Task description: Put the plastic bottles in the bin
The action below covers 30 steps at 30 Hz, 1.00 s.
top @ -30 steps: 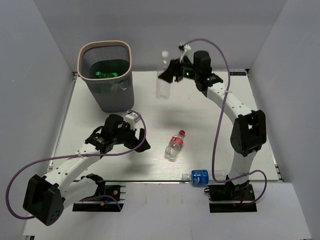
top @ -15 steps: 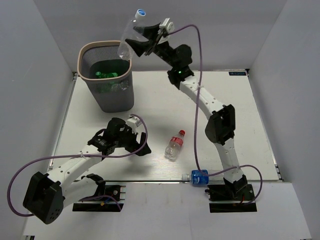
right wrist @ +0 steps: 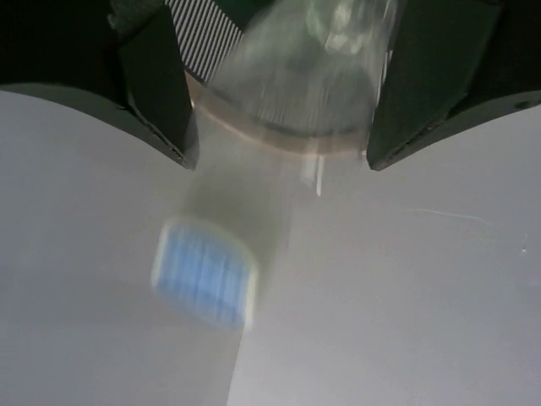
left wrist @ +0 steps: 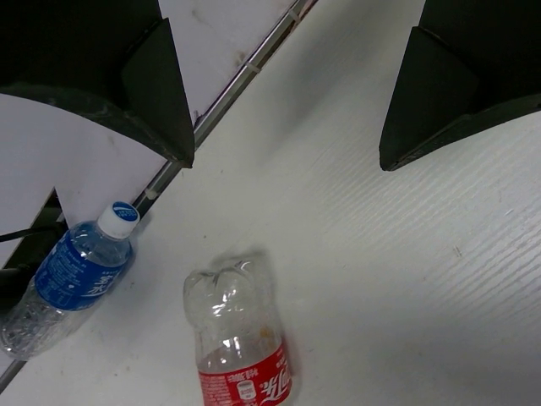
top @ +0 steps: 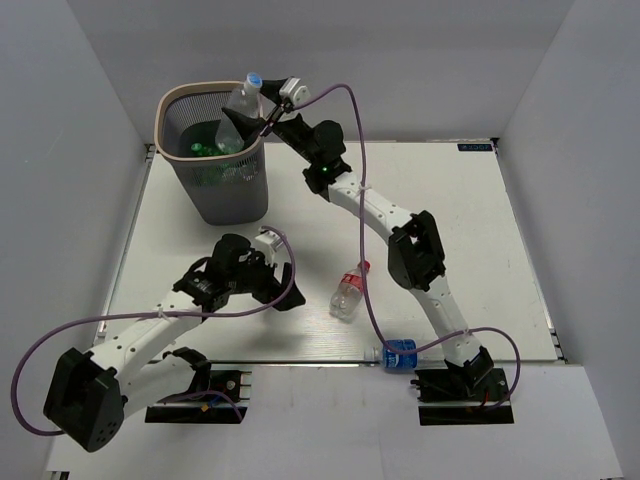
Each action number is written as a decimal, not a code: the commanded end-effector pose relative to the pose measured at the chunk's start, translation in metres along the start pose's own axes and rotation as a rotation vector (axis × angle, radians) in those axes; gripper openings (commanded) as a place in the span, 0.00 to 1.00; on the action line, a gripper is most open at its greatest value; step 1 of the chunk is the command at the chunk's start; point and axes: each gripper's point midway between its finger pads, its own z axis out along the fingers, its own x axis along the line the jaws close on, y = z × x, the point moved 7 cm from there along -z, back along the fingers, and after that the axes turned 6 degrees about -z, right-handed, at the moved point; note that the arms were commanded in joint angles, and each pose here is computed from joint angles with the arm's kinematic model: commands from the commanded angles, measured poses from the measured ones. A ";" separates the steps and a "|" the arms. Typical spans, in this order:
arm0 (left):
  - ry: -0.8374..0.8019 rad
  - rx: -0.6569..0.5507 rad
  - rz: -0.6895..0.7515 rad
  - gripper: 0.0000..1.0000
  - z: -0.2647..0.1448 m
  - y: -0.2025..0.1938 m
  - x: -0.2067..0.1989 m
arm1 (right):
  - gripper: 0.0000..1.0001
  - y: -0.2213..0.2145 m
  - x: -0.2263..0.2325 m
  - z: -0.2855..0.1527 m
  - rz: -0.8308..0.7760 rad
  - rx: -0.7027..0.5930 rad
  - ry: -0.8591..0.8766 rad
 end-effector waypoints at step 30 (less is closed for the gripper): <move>0.151 0.188 0.211 1.00 0.158 0.036 -0.067 | 0.81 0.125 -0.078 -0.354 0.355 1.173 -0.211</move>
